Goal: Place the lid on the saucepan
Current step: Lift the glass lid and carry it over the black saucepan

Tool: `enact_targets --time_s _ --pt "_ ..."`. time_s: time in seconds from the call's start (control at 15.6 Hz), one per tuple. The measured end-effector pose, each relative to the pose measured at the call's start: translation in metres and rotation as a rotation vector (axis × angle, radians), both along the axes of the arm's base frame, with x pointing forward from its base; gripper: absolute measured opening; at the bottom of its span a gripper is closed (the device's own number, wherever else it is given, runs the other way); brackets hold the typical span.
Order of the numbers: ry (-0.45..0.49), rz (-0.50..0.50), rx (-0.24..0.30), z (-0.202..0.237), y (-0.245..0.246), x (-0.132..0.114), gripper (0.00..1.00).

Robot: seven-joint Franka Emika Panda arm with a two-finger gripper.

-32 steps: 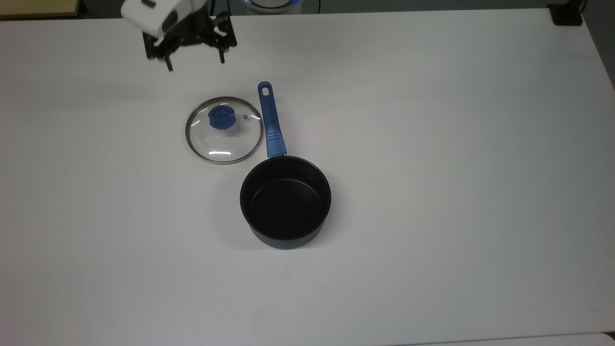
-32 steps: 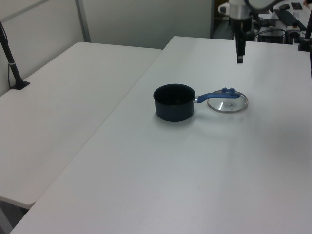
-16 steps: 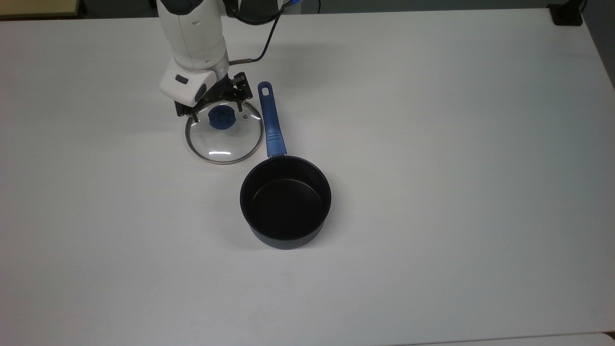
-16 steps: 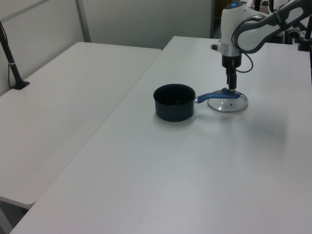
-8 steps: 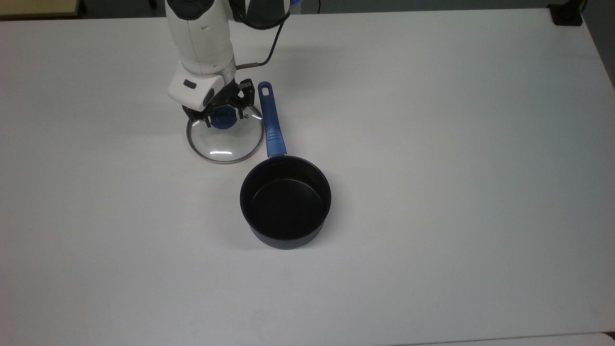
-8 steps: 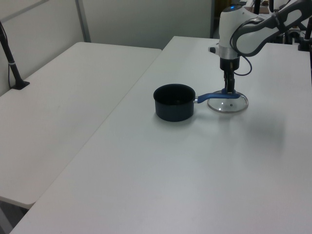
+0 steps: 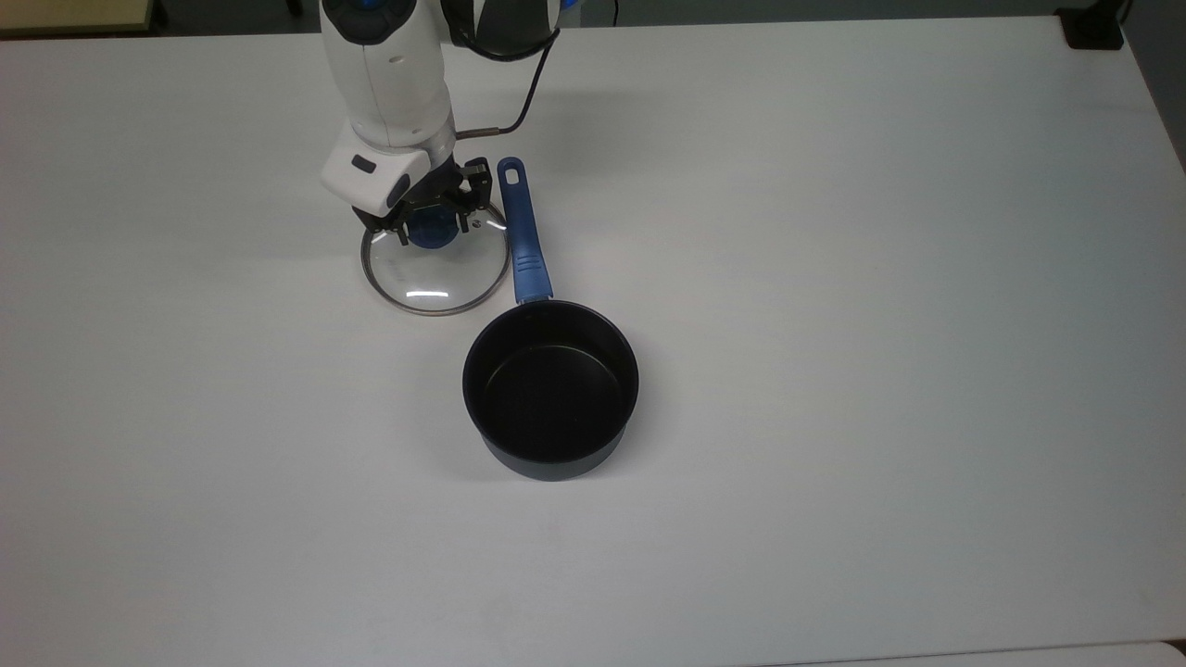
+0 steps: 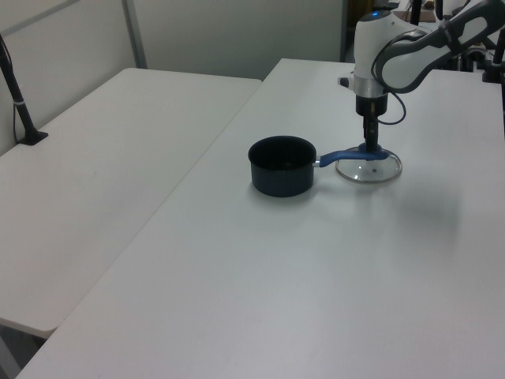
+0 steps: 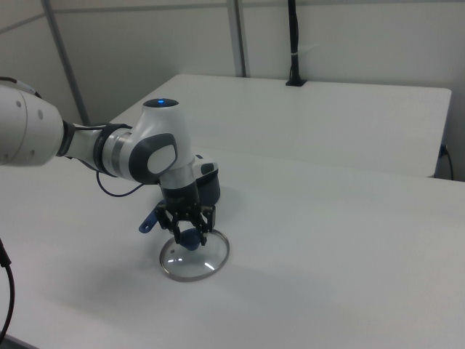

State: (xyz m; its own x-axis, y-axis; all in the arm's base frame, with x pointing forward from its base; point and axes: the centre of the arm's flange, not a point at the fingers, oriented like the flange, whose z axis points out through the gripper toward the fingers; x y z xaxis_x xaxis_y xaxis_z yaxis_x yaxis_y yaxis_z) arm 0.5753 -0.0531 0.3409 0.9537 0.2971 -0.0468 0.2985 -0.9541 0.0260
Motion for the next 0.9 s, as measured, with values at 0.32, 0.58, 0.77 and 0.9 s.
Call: enact_targets --time_s 0.32,0.58,0.77,0.9 --pt "-0.011 -0.045 -0.003 0.005 -0.016 0.001 0.60" --pt "-0.041 -0.114 -0.010 0.052 -0.033 0.021 0.60" --pt "-0.104 -0.186 -0.015 0.100 -0.033 0.046 0.60" --pt "-0.136 -0.238 -0.011 0.118 -0.022 0.065 0.60"
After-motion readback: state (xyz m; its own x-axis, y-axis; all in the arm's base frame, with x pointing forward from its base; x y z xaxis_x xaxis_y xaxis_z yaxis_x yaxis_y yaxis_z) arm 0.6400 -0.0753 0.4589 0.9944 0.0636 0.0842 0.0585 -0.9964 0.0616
